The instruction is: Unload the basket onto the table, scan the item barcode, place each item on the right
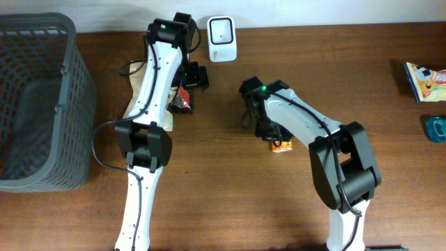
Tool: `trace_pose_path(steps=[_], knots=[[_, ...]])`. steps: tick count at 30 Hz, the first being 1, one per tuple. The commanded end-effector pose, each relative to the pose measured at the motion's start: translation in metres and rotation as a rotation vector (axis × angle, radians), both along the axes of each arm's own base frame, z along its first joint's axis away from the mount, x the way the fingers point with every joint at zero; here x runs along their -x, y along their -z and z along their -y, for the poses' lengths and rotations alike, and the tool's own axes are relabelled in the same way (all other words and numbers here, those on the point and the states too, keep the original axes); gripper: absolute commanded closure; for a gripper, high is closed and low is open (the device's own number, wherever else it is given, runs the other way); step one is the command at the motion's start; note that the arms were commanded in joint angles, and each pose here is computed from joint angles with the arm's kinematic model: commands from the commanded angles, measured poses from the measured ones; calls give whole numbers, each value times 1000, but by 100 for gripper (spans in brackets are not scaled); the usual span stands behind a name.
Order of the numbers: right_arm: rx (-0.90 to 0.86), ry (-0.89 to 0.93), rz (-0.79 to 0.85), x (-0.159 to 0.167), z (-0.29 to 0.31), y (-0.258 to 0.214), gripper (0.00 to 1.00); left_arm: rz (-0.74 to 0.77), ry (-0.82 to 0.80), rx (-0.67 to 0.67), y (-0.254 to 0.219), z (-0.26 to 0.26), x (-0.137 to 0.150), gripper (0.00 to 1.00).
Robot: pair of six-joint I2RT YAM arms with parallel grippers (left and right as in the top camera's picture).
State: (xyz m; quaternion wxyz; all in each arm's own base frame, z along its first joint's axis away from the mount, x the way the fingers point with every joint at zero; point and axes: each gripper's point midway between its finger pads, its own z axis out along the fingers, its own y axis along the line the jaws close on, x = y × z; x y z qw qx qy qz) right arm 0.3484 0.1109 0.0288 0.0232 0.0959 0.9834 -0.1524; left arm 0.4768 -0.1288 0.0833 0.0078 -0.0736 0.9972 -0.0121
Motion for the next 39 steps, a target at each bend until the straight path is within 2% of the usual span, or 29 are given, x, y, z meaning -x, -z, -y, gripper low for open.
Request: trace_pose_path(steps=[1,6,7,8,9,11,16,22,26,28,32,34,39], knots=[[-82,-28,-2,-6,-21,-19,66,43,-9,-3,-18,-3,-3,1],[-88,-82,0,-14,-25,-46,57,43,-9,-3,-18,-3,-3,1],[-91,-98,-2,-15,-25,-49,52,43,-9,-3,-18,-3,-3,1],[-112,-140,-13,-16,-29,-51,39,43,-9,-3,-18,-3,-3,1],[-148,-202,-38,-14,-36,-51,33,43,-9,-3,-18,-3,-3,1],[-175,-321,-104,-5,-40,-49,30,43,-9,-3,-18,-3,-3,1],[-106,-354,-161,7,-24,-37,30,43,-9,-3,-18,-3,-3,1],[-86,-344,-163,16,-17,1,46,44,-9,-4,-18,-3,-3,1],[-26,-305,-130,13,-4,11,50,43,-9,-3,-18,-3,-3,1],[-9,-295,-121,12,1,14,55,43,-9,-3,-18,-3,-3,1],[-11,-275,-106,7,6,15,76,43,-9,-3,-18,-3,-3,1],[-13,-260,-101,6,9,15,94,43,-9,-3,-18,-3,-3,1],[-59,-229,-121,8,10,14,96,43,-9,-3,-18,-3,-3,1]])
